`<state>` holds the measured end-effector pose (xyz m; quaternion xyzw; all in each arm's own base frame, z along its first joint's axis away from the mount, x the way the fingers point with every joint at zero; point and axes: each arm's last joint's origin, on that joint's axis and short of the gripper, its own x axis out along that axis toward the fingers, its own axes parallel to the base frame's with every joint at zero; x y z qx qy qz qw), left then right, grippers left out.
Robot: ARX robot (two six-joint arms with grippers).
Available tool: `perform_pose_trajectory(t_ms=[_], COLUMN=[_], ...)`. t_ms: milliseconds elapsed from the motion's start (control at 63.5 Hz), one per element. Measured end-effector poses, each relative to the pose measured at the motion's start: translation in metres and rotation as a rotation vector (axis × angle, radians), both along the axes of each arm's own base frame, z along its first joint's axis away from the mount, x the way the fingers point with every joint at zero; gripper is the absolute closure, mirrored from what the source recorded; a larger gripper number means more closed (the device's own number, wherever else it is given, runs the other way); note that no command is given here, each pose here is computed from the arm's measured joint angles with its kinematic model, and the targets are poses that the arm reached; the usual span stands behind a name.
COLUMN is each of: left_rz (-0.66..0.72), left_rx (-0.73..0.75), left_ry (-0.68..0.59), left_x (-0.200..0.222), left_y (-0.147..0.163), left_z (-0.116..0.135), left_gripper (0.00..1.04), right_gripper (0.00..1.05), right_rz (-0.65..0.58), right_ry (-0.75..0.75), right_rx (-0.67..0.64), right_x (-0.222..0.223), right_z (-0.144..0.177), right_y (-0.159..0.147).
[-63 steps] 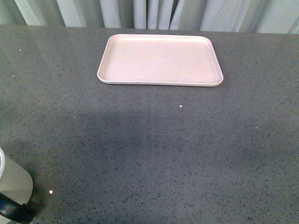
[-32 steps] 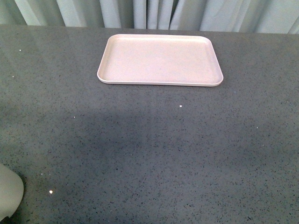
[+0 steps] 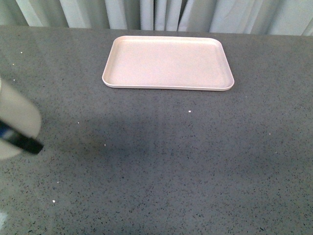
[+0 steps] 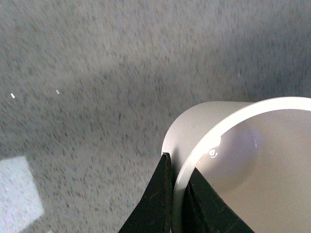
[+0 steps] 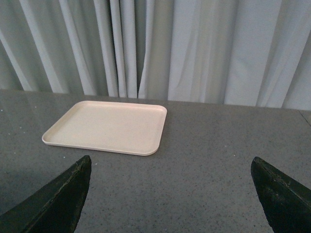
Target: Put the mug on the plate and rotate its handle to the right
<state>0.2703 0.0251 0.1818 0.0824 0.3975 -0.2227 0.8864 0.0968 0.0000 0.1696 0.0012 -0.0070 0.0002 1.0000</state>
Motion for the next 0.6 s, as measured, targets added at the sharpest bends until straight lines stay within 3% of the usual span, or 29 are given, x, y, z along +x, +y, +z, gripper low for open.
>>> perform_pose_trajectory(t_ms=[126, 378, 599], left_rz=[-0.016, -0.137, -0.163], left_rx=[-0.044, -0.085, -0.062], left_ry=[-0.051, -0.028, -0.037], left_x=[0.027, 0.086, 0.131], left_y=[-0.030, -0.112, -0.148], left_z=[0.013, 0.017, 0.027], left_gripper=[1.03, 1.03, 1.03], right_gripper=[0.09, 0.09, 0.09], right_rz=[0.000, 0.000, 0.000], right_ry=[0.000, 0.000, 0.000], right_rx=[0.000, 0.000, 0.000], right_x=[0.000, 0.000, 0.000], right_z=[0.000, 0.000, 0.000], right_y=[0.000, 0.000, 0.000])
